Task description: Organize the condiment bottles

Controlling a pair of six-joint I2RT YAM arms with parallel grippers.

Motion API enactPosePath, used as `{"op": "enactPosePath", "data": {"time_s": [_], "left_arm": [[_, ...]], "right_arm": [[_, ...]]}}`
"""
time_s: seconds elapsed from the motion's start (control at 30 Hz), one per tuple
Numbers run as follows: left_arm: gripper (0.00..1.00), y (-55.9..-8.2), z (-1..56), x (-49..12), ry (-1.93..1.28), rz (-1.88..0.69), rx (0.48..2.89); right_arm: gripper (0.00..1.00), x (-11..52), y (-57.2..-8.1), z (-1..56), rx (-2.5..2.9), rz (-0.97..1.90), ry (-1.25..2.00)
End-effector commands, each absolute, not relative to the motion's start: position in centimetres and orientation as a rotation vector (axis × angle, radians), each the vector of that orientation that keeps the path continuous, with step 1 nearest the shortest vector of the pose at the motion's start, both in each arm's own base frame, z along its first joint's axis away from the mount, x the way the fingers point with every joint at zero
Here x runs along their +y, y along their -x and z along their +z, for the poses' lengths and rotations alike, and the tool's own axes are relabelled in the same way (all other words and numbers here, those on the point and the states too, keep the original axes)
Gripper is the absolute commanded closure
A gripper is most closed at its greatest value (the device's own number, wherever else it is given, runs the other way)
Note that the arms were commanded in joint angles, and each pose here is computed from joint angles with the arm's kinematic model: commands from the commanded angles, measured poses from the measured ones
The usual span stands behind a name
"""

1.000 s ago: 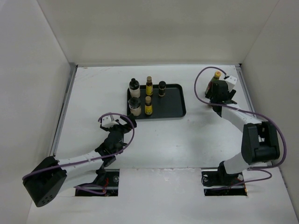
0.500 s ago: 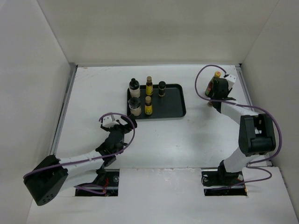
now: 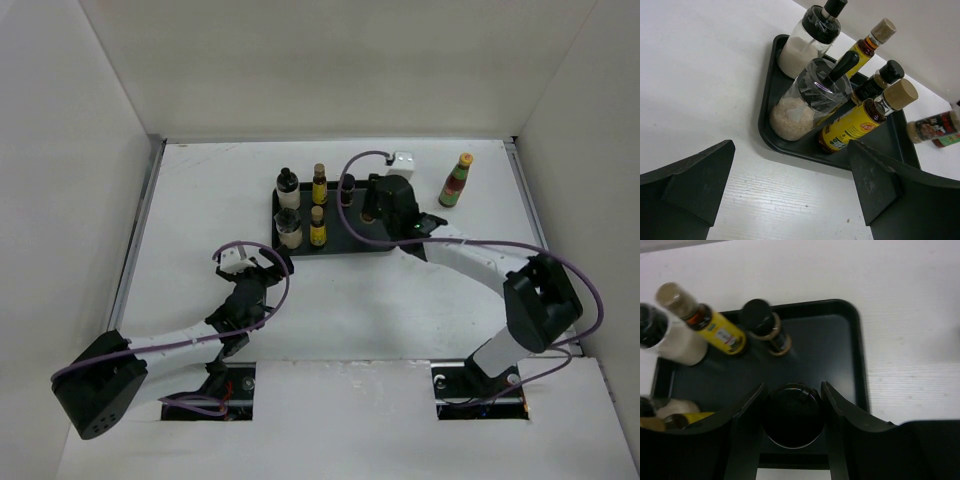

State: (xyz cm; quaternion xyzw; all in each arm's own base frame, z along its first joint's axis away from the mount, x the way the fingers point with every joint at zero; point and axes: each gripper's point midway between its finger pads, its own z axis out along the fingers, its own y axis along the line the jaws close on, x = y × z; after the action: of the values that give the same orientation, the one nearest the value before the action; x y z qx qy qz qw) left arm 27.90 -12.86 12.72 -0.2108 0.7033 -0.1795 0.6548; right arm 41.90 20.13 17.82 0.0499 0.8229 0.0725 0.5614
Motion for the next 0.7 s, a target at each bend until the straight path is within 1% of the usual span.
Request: {"op": "enactPosePath", "data": {"time_s": [0.0,0.1,0.3,0.47,0.67], "left_arm": [[0.00,-28.4,15.3,-13.4,0.517,-0.484,1.522],[0.00,-28.4,15.4,-13.4,0.517,-0.485,1.521],[0.00,-28.4,15.3,-13.4,0.516,-0.485,1.523],[0.00,-28.4,15.4,-13.4,0.517,-0.488,1.520],[0.00,-28.4,15.3,-13.5,0.515,-0.483,1.525]], "right_arm": [[0.64,24.7,-42.8,19.8,1.875,0.261,-0.066],[0.64,27.5,-42.2,18.2,1.906,0.284,-0.006],[0.63,30.2,-41.4,14.9,1.973,0.282,0.072],[0.63,30.3,-40.6,13.1,2.009,0.233,0.094],[0.63,29.8,-40.3,14.1,1.993,0.199,0.099]]}}
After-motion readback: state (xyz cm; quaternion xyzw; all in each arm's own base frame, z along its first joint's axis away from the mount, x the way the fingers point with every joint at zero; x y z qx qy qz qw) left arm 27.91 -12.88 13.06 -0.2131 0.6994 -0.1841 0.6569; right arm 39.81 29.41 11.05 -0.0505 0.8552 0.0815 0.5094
